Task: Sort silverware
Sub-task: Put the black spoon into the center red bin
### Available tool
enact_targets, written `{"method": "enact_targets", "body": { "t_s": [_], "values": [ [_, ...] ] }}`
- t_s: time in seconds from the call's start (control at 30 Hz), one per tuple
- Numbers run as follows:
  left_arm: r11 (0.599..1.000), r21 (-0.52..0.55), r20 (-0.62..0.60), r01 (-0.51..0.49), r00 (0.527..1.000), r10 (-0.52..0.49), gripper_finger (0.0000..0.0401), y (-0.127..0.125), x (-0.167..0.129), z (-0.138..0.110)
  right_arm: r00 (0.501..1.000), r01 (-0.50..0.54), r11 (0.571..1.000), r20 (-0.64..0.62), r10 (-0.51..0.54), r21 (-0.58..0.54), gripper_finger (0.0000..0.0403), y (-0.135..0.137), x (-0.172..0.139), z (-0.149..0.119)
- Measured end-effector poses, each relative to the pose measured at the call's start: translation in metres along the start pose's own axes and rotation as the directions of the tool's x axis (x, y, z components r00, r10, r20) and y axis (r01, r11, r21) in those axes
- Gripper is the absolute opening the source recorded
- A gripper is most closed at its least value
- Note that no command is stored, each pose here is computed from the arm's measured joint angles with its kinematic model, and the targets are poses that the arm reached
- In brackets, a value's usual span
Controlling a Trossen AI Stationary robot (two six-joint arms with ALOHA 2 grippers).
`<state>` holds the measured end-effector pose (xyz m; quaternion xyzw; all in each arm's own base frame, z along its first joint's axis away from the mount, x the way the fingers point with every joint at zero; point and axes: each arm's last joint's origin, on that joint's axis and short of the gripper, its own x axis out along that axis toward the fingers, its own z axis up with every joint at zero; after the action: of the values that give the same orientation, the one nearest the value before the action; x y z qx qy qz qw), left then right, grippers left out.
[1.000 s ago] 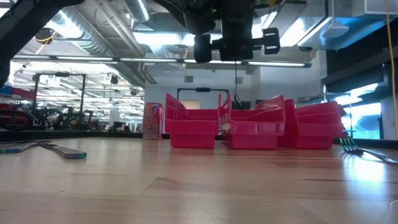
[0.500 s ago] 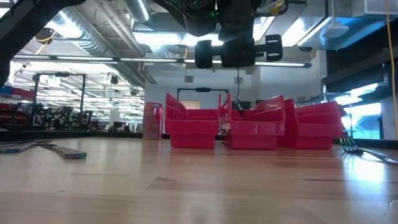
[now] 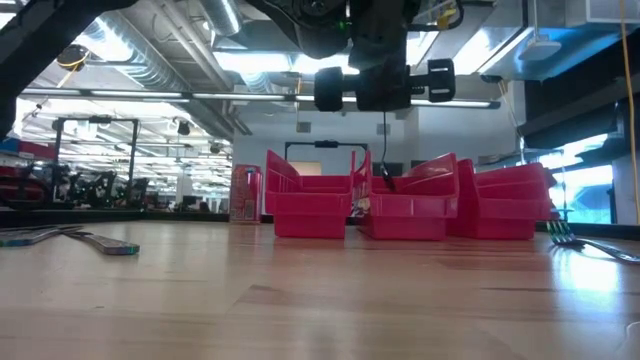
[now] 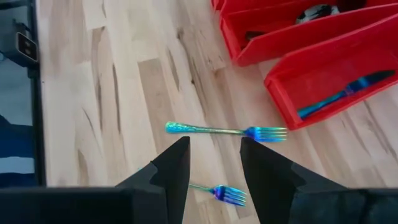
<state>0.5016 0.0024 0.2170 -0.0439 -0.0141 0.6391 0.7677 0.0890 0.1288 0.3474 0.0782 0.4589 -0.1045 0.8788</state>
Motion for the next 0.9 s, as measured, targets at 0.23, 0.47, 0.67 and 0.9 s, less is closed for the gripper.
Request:
{"method": "enact_targets", "body": {
  "t_s": [0.23, 0.47, 0.67, 0.9],
  "values": [
    [0.999, 0.018, -0.009, 0.026, 1.0, -0.026, 0.0, -0.001, 0.0, 0.0, 0.999, -0.047, 0.998, 0.014, 0.047, 0.031, 0.0127, 0.005, 0.0, 0.002],
    [0.999, 0.035, 0.004, -0.01, 1.0, 0.01, 0.0, 0.0, 0.0, 0.0, 0.996, -0.086, 0.995, 0.028, 0.085, 0.056, 0.0127, 0.009, 0.0, 0.003],
    [0.999, 0.032, 0.007, -0.018, 1.0, 0.018, 0.0, 0.0, 0.0, 0.0, 0.993, -0.113, 0.991, 0.037, 0.11, 0.073, 0.0127, 0.012, -0.001, 0.004],
    [0.999, 0.05, -0.001, 0.002, 1.0, -0.002, 0.0, 0.0, 0.001, 0.0, 0.993, -0.113, 0.991, 0.037, 0.11, 0.073, 0.0127, 0.012, -0.001, 0.004]
  ]
}}
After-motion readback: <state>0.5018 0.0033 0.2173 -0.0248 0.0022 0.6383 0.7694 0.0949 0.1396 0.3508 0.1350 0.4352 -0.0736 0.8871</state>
